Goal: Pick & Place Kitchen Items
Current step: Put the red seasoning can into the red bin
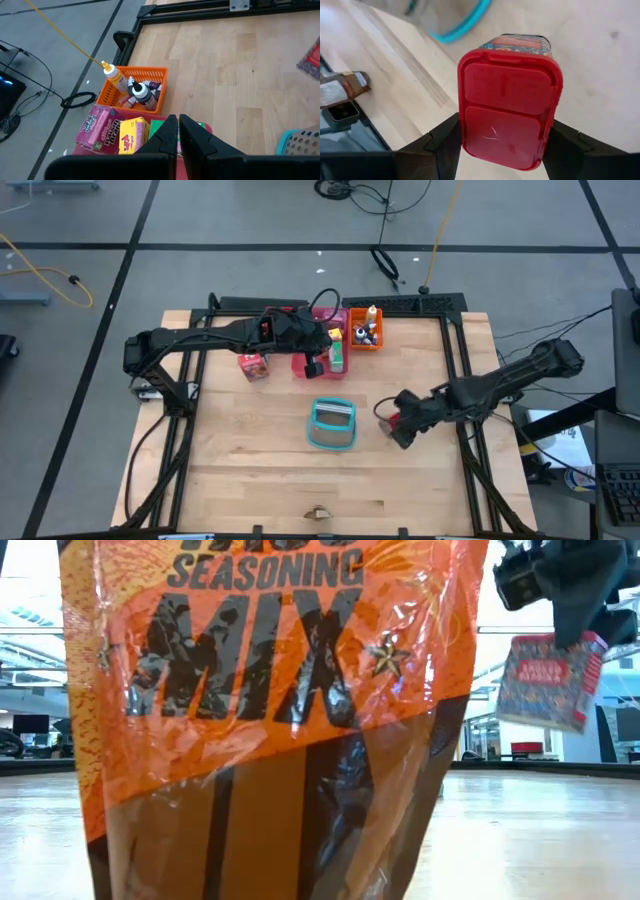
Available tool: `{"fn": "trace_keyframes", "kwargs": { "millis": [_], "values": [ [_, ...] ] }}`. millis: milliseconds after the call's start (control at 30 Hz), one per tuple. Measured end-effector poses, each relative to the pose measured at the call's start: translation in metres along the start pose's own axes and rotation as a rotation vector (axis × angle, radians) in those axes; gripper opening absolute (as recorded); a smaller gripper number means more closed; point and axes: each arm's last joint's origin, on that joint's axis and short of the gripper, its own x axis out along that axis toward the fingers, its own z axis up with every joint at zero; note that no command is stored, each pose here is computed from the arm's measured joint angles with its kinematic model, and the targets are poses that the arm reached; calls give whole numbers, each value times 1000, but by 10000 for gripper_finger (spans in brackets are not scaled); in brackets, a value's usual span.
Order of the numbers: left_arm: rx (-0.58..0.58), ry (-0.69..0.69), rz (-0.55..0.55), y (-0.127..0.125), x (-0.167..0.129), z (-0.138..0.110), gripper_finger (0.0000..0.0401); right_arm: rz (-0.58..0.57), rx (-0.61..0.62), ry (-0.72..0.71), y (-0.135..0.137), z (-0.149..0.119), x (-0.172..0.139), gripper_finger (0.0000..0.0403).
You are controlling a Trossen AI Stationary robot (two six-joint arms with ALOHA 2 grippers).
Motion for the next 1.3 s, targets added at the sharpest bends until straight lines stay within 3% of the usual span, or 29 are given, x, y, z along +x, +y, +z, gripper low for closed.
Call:
{"fn": "trace_keyframes", "kwargs": {
  "millis": [233, 400, 567, 900, 1033, 1300],
  "values": [
    [3, -1, 0, 0, 0, 0, 21, 53, -99, -194, -13, 0, -34, 209],
    [3, -26, -10, 0, 0, 2, 21, 26, -215, -391, -21, 3, -53, 209],
    [3, -111, -88, -1, -1, 9, 21, -35, -326, -577, -24, 13, -64, 209],
    [50, -221, -240, -5, -2, 17, 25, 21, -578, -802, -10, 45, -77, 209],
    [55, -226, -261, -6, -3, 17, 58, 31, -608, -803, -11, 56, -76, 209],
    [57, -227, -264, -7, -3, 17, 176, 47, -632, -751, -8, 76, -60, 209]
  ]
}}
